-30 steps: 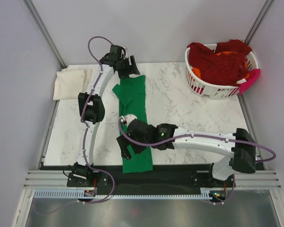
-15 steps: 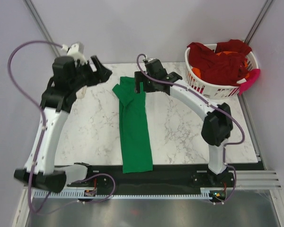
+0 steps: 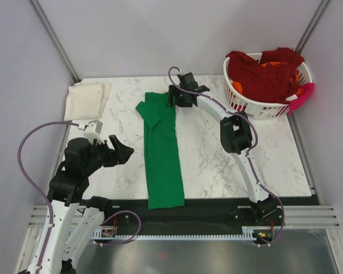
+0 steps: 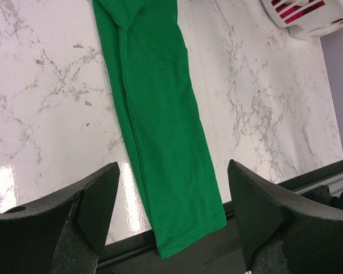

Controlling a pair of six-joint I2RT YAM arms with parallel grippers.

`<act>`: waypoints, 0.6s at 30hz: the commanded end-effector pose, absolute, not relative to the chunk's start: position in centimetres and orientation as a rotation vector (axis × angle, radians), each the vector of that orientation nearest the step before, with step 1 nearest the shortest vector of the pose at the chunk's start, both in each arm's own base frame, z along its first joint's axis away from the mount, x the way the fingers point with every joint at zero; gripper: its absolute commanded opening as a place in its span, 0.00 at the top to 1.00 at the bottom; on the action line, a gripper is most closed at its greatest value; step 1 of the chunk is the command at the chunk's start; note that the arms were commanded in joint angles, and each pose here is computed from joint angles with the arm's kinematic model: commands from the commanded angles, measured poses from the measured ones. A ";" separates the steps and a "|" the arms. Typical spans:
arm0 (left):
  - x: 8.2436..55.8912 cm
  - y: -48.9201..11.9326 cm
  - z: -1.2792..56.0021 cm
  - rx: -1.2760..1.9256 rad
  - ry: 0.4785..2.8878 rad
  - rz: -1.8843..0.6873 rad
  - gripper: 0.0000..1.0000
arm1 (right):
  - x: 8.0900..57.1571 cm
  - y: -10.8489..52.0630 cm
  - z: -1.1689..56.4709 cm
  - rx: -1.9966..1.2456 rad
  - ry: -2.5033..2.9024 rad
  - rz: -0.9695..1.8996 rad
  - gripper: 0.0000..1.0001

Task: Fold and stack the t-shirts
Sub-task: Fold the tshirt

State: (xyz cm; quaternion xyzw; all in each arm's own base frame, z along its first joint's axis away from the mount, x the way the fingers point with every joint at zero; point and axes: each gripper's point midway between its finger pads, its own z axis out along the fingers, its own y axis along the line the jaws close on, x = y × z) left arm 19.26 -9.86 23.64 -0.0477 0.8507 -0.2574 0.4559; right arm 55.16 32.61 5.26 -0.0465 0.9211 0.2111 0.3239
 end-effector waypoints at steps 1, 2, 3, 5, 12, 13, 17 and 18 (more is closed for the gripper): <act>18.6 -10.7 23.5 -0.077 2.083 -0.700 0.16 | 56.9 35.5 7.7 -0.157 2.290 0.664 0.20; 18.5 -10.8 23.6 -0.064 2.079 -0.704 0.16 | 57.1 35.6 7.2 -0.153 2.290 0.664 0.21; 18.5 -11.0 23.8 -0.052 2.073 -0.712 0.16 | 57.4 35.5 6.1 -0.142 2.298 0.659 0.25; 18.6 -11.1 23.6 -0.047 2.082 -0.713 0.16 | 57.9 35.4 5.4 -0.120 2.291 0.645 0.37; 19.0 -11.0 23.0 -0.065 2.103 -0.705 0.17 | 62.8 31.9 4.3 0.060 2.181 0.576 1.00; 19.1 -11.0 23.0 -0.067 2.102 -0.705 0.17 | 63.7 31.7 5.2 0.062 2.142 0.586 1.00; 19.2 -10.7 22.9 -0.083 2.100 -0.689 0.18 | 66.2 31.5 6.8 0.003 2.012 0.647 0.84; 19.2 -10.6 22.9 -0.094 2.102 -0.683 0.18 | 66.6 31.3 6.7 0.010 1.998 0.620 0.72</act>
